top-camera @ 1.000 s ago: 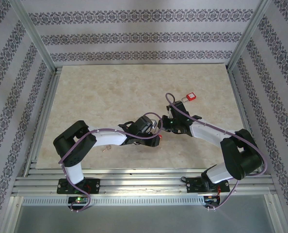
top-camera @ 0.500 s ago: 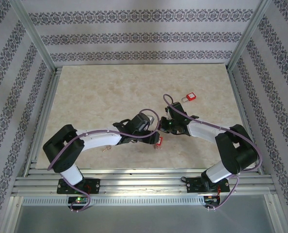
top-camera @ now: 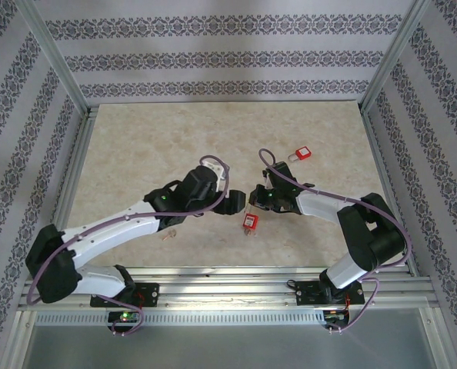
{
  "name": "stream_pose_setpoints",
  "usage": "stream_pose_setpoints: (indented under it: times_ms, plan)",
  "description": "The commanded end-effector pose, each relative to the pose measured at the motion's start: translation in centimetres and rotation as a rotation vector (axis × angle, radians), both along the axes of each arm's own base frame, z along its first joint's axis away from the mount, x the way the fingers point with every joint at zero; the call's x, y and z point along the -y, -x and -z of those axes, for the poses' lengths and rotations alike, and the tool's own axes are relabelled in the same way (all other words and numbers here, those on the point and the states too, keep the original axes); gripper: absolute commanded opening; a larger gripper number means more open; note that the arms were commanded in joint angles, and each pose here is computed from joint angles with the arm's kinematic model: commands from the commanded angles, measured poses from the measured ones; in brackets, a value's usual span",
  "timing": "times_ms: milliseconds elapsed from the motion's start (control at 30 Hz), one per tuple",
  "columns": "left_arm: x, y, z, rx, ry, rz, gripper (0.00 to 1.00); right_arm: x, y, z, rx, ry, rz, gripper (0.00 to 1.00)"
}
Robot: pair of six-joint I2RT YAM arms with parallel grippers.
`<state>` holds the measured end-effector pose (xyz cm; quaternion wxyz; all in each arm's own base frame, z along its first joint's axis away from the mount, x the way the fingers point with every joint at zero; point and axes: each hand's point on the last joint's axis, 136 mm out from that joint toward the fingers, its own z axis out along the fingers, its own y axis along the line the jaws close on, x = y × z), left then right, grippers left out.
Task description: Unlock with the key
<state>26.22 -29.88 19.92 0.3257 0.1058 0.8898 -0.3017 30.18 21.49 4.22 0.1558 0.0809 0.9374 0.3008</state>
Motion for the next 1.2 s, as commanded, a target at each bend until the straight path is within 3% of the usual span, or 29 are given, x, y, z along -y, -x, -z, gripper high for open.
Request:
stream_pose_setpoints:
  times_ms: [0,300,467,533,667,767,867,967,1167]
  plan:
    - [-2.8,-0.2,-1.4,0.024,-0.056,-0.058,0.88,0.4,0.0,0.9,0.0,0.01,-0.012,0.18]
    - [-8.0,0.2,-3.9,0.074,-0.117,-0.162,0.95,1.0,-0.7,-0.2,0.02,0.023,-0.009,0.28]
    - [-11.2,0.3,-4.4,0.083,-0.159,-0.232,1.0,1.7,-1.2,-2.7,0.074,0.049,-0.027,0.39]
    - [-12.3,0.3,-4.7,0.094,-0.163,-0.257,1.0,2.2,-1.3,-4.2,0.113,0.064,-0.033,0.45]
    - [-14.2,0.7,-6.7,0.184,-0.157,-0.295,1.0,4.0,-1.2,-8.0,0.234,0.119,-0.038,0.73]
    - [-15.7,1.0,-8.7,0.271,-0.156,-0.324,1.0,5.8,-1.1,-10.9,0.321,0.168,-0.024,0.84]
    - [-17.3,1.6,-11.0,0.368,-0.146,-0.355,1.0,7.3,-0.7,-13.3,0.374,0.209,-0.026,0.87]
    - [-18.6,2.5,-12.7,0.441,-0.141,-0.371,1.0,9.8,-0.2,-14.7,0.401,0.333,-0.001,0.91]
    - [-19.7,3.9,-13.2,0.49,-0.137,-0.356,1.0,12.4,0.6,-15.3,0.381,0.403,0.027,0.96]
